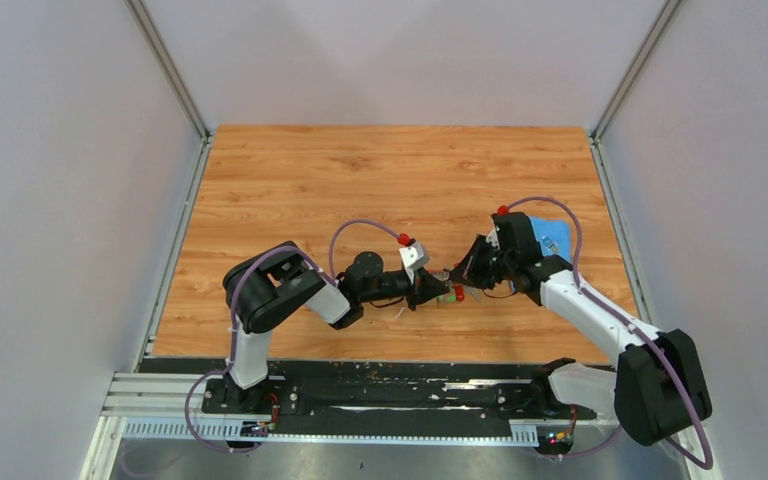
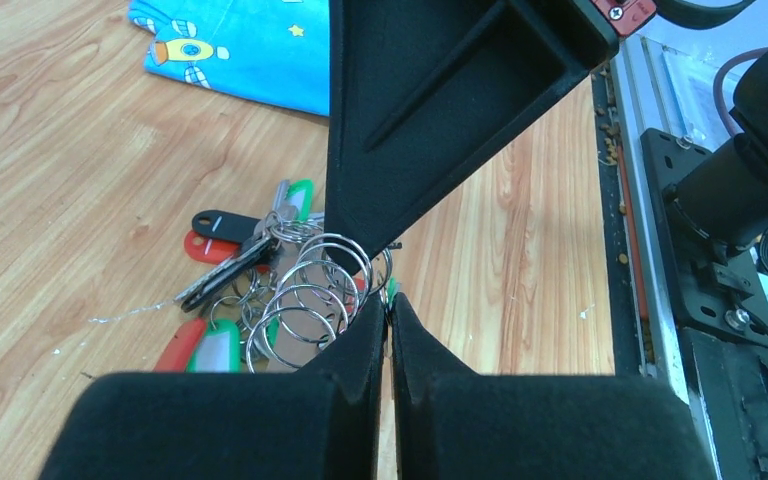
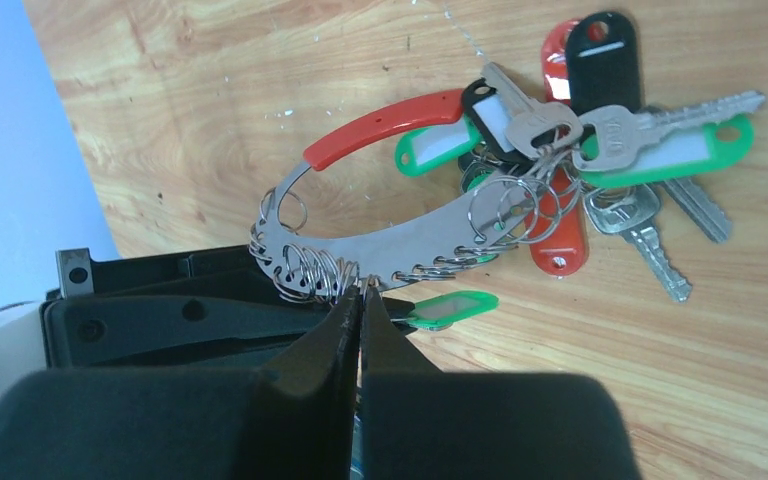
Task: Remove the keys from the keyring
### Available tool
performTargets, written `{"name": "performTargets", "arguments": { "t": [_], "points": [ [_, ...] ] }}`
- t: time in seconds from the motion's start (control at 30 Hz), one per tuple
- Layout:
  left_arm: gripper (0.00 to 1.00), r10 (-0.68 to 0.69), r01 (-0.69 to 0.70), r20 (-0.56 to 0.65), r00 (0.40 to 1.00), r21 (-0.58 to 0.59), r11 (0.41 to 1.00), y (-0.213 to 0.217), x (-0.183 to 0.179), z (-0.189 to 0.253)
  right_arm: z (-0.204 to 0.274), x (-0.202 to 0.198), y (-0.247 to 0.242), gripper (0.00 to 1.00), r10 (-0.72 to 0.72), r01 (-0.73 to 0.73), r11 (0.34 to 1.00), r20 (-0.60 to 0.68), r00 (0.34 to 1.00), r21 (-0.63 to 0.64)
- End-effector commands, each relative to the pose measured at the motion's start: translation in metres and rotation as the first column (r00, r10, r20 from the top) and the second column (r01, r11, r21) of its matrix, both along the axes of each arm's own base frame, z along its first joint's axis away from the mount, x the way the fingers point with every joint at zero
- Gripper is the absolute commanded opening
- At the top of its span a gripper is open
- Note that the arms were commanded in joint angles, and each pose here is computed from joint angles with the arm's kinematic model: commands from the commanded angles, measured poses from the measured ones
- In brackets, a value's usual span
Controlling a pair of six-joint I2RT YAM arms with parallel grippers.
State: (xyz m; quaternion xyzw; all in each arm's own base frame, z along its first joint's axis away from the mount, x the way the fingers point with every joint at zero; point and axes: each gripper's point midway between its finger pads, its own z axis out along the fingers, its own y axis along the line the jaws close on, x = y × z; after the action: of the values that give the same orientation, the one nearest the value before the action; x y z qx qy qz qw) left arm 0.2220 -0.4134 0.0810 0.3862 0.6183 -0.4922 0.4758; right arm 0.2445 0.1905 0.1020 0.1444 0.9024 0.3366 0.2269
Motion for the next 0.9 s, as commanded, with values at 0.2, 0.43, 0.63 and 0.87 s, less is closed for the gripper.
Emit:
{"name": "performTargets", "arguments": {
  "t": [0.2, 0.43, 0.63, 0.87],
  "points": [
    [0.00, 0.039, -0.039, 0.006, 0.999, 0.020, 0.999, 0.006, 0.006, -0.005, 0.014, -0.019, 0.015, 0.01, 0.308, -0.308, 0.951, -0.026, 0.951, 0.002],
    [0.00, 0.069, -0.071, 0.030, 0.997, 0.046, 0.996, 0.014, 0.010, -0.004, 0.019, -0.028, 0.008, 0.00, 0.360, -0.362, 0.932, -0.073, 0.930, -0.025],
    [0.00, 0.037, -0.040, 0.059, 0.998, 0.061, 0.997, 0.012, 0.007, -0.002, 0.019, -0.035, 0.008, 0.01, 0.406, -0.410, 0.912, -0.116, 0.907, -0.010],
    [0.00, 0.017, -0.030, 0.108, 0.994, 0.121, 0.992, 0.017, 0.007, -0.007, 0.022, -0.041, 0.001, 0.00, 0.424, -0.437, 0.899, -0.172, 0.889, -0.042]
  ]
}}
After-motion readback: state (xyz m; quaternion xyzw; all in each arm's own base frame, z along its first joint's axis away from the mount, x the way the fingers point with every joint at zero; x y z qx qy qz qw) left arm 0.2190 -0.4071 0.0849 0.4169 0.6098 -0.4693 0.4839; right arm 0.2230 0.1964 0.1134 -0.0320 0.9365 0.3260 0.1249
